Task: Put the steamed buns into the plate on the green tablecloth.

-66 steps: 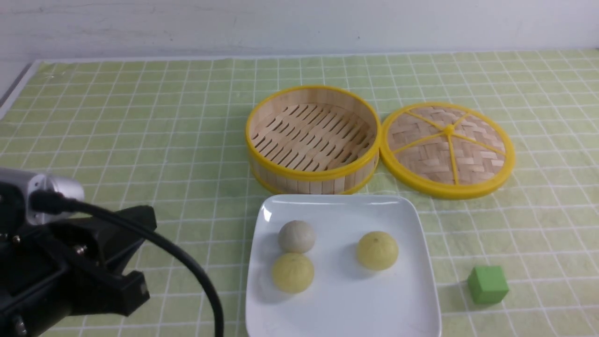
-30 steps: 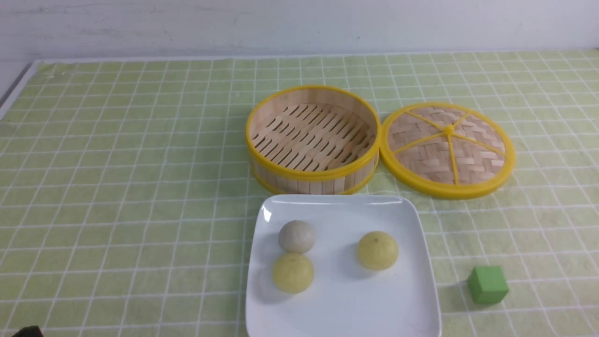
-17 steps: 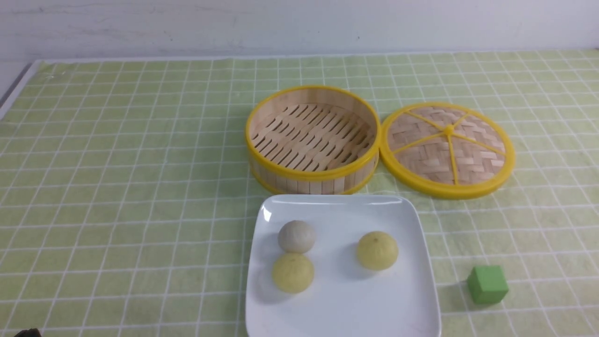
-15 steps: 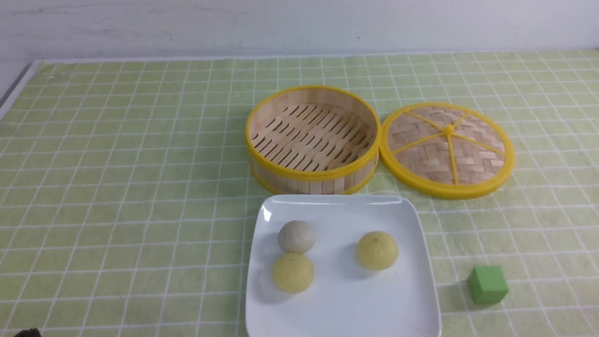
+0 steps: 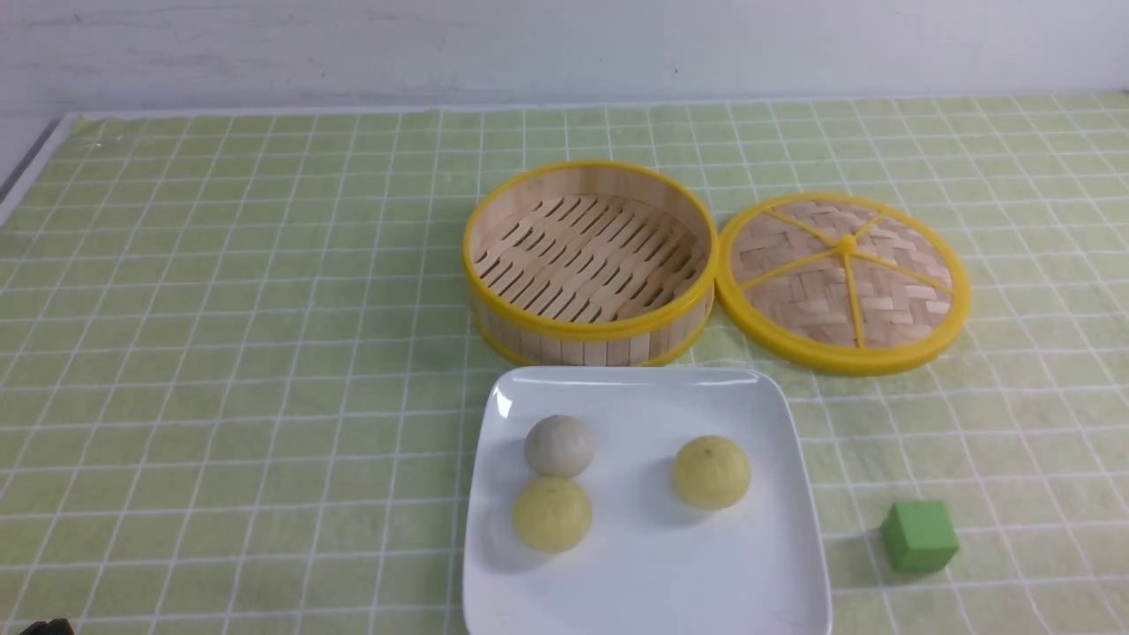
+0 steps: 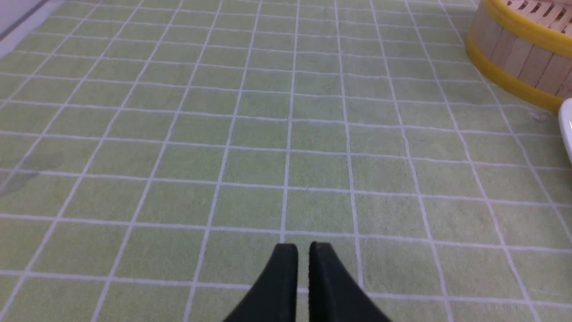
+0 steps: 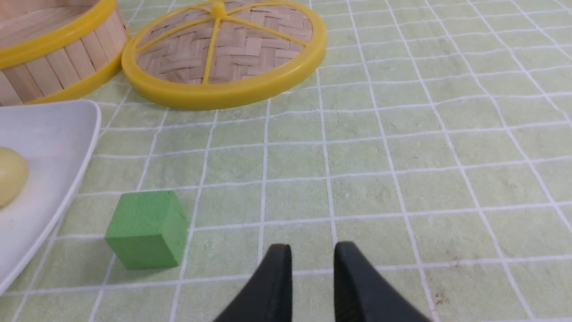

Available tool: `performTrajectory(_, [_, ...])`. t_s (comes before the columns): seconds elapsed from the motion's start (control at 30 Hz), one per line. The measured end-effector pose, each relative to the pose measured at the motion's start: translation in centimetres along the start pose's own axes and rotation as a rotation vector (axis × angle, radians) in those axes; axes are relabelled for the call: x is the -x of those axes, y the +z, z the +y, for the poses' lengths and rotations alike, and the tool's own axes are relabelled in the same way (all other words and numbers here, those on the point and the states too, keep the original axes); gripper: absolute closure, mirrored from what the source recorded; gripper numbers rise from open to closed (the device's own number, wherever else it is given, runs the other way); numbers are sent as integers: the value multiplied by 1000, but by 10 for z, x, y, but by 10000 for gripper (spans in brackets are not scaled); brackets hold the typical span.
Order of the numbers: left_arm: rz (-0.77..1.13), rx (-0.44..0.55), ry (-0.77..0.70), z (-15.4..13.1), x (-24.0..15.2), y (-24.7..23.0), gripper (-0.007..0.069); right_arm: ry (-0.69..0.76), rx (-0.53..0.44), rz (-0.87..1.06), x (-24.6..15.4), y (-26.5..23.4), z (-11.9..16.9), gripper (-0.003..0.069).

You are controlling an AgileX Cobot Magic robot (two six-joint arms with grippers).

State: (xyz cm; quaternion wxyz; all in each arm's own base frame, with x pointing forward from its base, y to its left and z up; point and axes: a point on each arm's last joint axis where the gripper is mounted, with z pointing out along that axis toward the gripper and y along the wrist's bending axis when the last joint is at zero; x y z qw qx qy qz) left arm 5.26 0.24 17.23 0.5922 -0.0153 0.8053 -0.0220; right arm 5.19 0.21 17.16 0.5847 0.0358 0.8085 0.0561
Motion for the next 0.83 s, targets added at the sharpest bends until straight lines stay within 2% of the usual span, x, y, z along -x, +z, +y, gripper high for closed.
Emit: performTrajectory(0.83, [-1,3,6,0,0,0,534,0,0,0,0,0,0,466])
